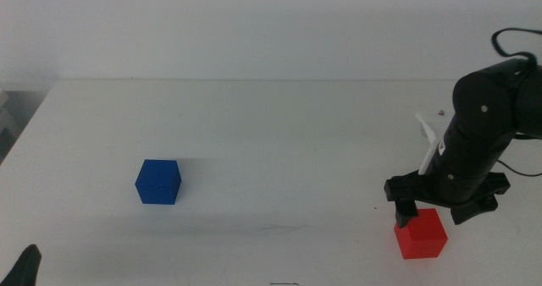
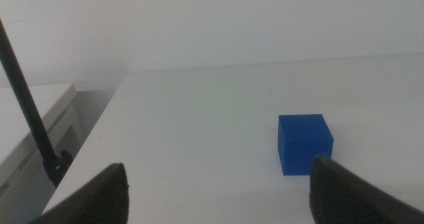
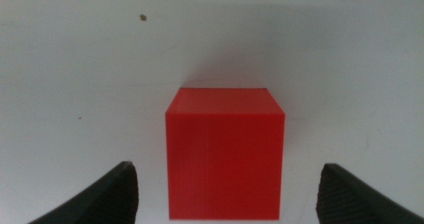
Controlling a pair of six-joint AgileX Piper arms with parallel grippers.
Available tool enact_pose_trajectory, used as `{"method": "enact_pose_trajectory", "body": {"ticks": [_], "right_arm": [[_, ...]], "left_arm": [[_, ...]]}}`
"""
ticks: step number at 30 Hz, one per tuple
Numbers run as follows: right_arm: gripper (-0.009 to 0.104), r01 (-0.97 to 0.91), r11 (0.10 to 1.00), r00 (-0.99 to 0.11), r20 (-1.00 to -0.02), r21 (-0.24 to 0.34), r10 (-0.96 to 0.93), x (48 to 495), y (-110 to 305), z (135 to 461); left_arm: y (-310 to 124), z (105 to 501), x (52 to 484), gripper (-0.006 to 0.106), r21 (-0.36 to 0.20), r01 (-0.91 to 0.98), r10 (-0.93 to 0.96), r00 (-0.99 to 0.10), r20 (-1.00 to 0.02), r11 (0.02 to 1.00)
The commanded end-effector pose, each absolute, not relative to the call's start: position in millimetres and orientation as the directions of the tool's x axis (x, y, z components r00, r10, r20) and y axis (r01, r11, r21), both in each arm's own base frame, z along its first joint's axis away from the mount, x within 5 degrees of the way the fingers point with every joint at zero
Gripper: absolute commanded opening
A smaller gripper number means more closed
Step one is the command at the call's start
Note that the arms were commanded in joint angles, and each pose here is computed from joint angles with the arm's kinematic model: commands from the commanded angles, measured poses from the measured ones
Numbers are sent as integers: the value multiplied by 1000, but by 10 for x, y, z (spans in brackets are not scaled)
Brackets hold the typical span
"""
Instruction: Stack red cubes first, then green, then blue cubes in a specific spot.
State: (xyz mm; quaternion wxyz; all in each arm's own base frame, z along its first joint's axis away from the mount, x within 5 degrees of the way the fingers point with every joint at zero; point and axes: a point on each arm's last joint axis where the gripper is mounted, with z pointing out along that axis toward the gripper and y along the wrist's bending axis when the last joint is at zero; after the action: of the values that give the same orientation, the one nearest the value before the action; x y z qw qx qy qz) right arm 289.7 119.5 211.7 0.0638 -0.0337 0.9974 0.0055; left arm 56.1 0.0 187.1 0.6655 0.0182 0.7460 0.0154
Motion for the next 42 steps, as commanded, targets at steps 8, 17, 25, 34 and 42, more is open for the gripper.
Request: {"method": "enact_pose_trajectory", "body": {"ticks": [8, 17, 25, 34, 42], "right_arm": [[68, -52, 999, -988, -142, -7, -52, 3022, 1238, 2029], [25, -56, 998, -991, -121, -15, -57, 3041, 1247, 1948], [-1, -37, 999, -983, -180, 12, -35, 3028, 1396, 2550], [-1, -87, 996, -972, -221, 32, -78, 3238, 1997, 2697], [-1, -152, 988, -968, -198, -20, -153, 3387, 2597, 2596]], "left_arm": [[-3, 1960, 555, 94, 44, 8, 44, -18, -999, 999], [-3, 1960, 555, 94, 44, 8, 44, -18, -999, 999], [-3, 1960, 555, 94, 44, 8, 44, -18, -999, 999], [-3, 1960, 555, 94, 44, 8, 44, -18, -999, 999], [-3, 1960, 555, 94, 44, 8, 44, -18, -999, 999]]}}
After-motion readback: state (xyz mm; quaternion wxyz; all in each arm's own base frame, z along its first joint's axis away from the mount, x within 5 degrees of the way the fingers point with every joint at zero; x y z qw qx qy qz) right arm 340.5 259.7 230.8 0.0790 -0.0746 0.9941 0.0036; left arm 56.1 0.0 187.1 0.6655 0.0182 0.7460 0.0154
